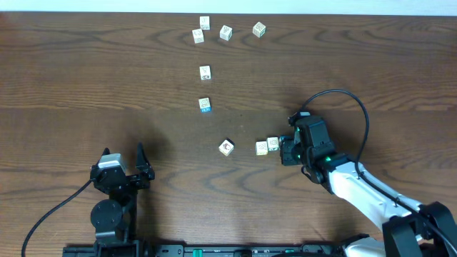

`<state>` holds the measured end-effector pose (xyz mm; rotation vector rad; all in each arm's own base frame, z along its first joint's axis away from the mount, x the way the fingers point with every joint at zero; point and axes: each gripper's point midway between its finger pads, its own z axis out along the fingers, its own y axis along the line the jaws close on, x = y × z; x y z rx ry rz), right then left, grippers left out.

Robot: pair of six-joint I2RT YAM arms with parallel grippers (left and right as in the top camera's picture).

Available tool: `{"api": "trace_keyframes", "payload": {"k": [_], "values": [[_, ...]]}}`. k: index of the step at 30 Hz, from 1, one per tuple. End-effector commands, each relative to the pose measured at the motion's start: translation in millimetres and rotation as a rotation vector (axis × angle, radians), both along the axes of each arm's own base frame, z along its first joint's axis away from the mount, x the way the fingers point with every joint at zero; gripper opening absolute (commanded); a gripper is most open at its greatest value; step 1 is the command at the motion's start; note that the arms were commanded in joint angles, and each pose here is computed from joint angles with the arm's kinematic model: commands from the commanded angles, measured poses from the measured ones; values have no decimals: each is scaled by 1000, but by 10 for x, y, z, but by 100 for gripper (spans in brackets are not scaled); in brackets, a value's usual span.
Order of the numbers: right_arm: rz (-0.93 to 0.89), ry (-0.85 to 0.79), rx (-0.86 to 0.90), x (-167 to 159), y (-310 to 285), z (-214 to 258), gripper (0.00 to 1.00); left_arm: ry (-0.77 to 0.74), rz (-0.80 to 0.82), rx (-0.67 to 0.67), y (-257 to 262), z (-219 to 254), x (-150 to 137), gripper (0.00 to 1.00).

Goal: Lift 5 blocks
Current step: 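Open the right gripper and raise it away from the blocks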

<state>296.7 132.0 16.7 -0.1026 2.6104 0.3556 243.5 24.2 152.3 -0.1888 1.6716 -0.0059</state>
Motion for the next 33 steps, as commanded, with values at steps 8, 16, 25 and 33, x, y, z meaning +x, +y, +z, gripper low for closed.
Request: {"api": "trace_keyframes", "payload": {"k": [8, 16, 25, 33], "values": [[35, 21, -3, -46, 15, -57, 27, 50, 13, -7, 23, -172, -9, 79], [5, 13, -23, -16, -38, -54, 30, 50, 14, -7, 24, -172, -9, 79], [5, 12, -21, -12, -35, -48, 50, 50, 13, -7, 23, -172, -9, 79], [4, -24, -8, 48, -13, 77, 52, 50, 13, -7, 23, -172, -9, 79]]}}
